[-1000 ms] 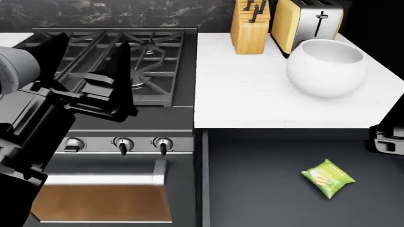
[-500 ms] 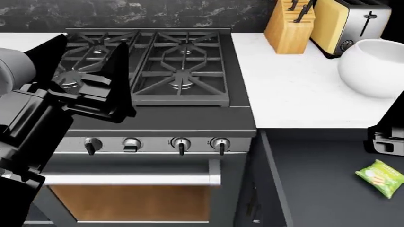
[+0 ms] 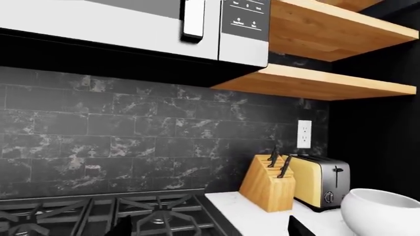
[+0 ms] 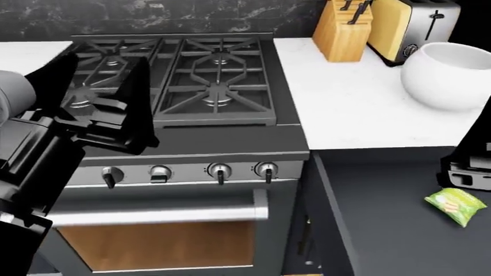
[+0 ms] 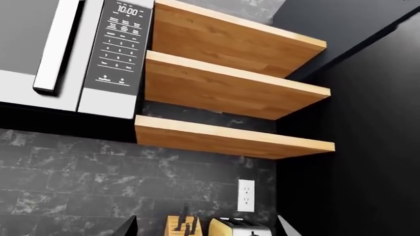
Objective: Place the bar in the bowl and close the drawer.
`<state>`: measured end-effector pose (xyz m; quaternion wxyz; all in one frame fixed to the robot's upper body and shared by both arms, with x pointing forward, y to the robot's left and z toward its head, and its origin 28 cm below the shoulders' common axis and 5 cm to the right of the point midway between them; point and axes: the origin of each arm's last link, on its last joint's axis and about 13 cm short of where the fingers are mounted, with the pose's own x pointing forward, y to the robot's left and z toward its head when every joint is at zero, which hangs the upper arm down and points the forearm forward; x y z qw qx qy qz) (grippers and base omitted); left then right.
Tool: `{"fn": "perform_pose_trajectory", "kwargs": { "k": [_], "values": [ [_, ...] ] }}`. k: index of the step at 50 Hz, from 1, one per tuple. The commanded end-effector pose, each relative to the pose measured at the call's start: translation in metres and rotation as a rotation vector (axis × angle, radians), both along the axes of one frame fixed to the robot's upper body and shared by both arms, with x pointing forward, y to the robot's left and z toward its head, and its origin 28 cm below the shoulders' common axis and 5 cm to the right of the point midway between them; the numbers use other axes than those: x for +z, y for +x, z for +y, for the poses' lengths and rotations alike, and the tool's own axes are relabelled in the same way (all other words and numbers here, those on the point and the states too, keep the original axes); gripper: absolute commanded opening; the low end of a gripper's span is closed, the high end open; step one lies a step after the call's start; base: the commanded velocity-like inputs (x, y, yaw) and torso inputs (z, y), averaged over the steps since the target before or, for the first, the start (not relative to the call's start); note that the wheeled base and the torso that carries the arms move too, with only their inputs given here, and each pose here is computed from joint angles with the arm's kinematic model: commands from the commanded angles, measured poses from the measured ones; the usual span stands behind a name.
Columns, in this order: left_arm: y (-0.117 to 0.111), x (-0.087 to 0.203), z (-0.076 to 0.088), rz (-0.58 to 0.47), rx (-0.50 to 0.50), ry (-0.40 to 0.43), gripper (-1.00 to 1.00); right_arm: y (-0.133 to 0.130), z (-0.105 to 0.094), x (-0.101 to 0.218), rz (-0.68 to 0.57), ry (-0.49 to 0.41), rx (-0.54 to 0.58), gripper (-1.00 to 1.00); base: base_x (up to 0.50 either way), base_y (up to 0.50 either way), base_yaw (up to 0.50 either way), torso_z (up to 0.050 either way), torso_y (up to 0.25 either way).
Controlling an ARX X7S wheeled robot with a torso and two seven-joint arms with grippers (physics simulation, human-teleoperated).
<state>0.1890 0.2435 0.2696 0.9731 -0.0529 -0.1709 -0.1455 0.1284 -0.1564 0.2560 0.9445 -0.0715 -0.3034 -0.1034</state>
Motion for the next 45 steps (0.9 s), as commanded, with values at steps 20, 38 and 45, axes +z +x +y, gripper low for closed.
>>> {"fn": "perform_pose_trajectory", "kwargs": {
  "k": [20,38,45],
  "values": [
    [-0.0017,0.0008,-0.0015,0.004,-0.009,0.002,1.0,0.0012,-0.0014,-0.0036,0.03,0.022,0.02,1.0,-0.18,0.02,-0.5,0.0,0.0],
    [-0.0022,0.0008,-0.0021,0.003,-0.015,-0.004,1.0,0.0015,-0.0016,-0.0039,0.027,0.029,0.016,1.0,-0.18,0.04,-0.5,0.0,0.0],
    [-0.0021,-0.0017,-0.0022,0.008,-0.016,-0.005,1.0,0.0017,-0.0019,-0.0049,0.031,0.033,0.018,1.0,-0.17,0.05,-0.5,0.0,0.0]
  ]
}}
